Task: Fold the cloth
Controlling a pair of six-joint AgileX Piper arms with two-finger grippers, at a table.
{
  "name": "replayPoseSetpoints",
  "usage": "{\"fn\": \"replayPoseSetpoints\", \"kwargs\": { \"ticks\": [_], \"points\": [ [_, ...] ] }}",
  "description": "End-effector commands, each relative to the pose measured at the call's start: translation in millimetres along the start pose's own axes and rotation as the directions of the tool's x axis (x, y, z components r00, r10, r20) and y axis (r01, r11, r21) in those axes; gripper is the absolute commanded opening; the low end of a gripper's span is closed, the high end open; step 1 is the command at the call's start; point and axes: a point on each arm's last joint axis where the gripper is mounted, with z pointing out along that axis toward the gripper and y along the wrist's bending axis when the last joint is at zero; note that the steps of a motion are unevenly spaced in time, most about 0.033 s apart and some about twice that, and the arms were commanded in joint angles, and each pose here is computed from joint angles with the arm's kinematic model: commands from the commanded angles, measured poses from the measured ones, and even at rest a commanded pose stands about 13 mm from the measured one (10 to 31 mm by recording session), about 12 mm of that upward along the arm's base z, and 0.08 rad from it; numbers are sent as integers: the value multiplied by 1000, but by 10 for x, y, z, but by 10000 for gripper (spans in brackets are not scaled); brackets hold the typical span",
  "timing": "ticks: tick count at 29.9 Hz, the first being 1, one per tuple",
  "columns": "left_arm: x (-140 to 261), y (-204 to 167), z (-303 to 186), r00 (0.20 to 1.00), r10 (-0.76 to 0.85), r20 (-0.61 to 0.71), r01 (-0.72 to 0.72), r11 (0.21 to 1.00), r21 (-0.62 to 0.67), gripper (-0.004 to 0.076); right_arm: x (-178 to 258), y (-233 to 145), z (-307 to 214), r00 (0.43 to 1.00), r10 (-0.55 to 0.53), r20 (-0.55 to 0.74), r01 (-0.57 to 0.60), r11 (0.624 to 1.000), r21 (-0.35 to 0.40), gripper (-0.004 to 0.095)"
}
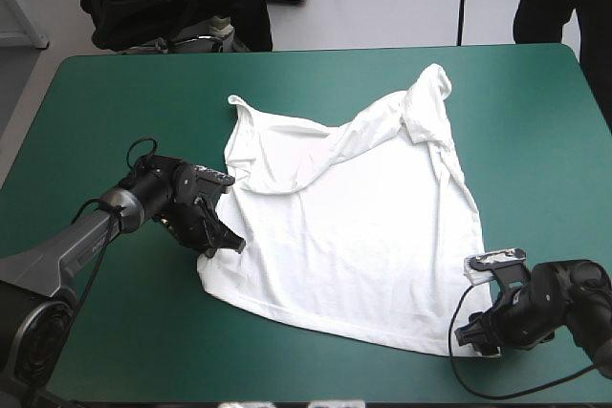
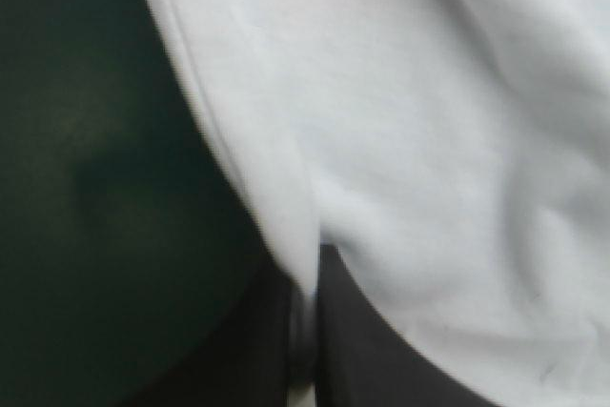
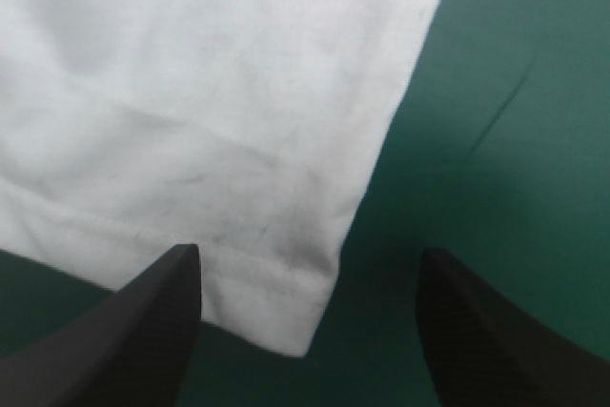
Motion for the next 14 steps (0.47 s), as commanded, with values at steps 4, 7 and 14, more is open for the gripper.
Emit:
{"fn": "replayPoseSetpoints", "kwargs": {
  "ticks": [4,7,14],
  "points": [
    [-56,7,-77,997,1,71,0,1000,-23,-17,-173,-6,180,998,-12,-57,11,1000,-27,520],
    [-54,6,-77,998,1,69,0,1000,-22,-17,-206,-4,270,994,-23,-104,19,999,-45,412],
    [-52,6,-77,998,1,68,0,1000,-22,-17,-258,-6,358,993,-35,-114,29,998,-57,203]
  ]
}}
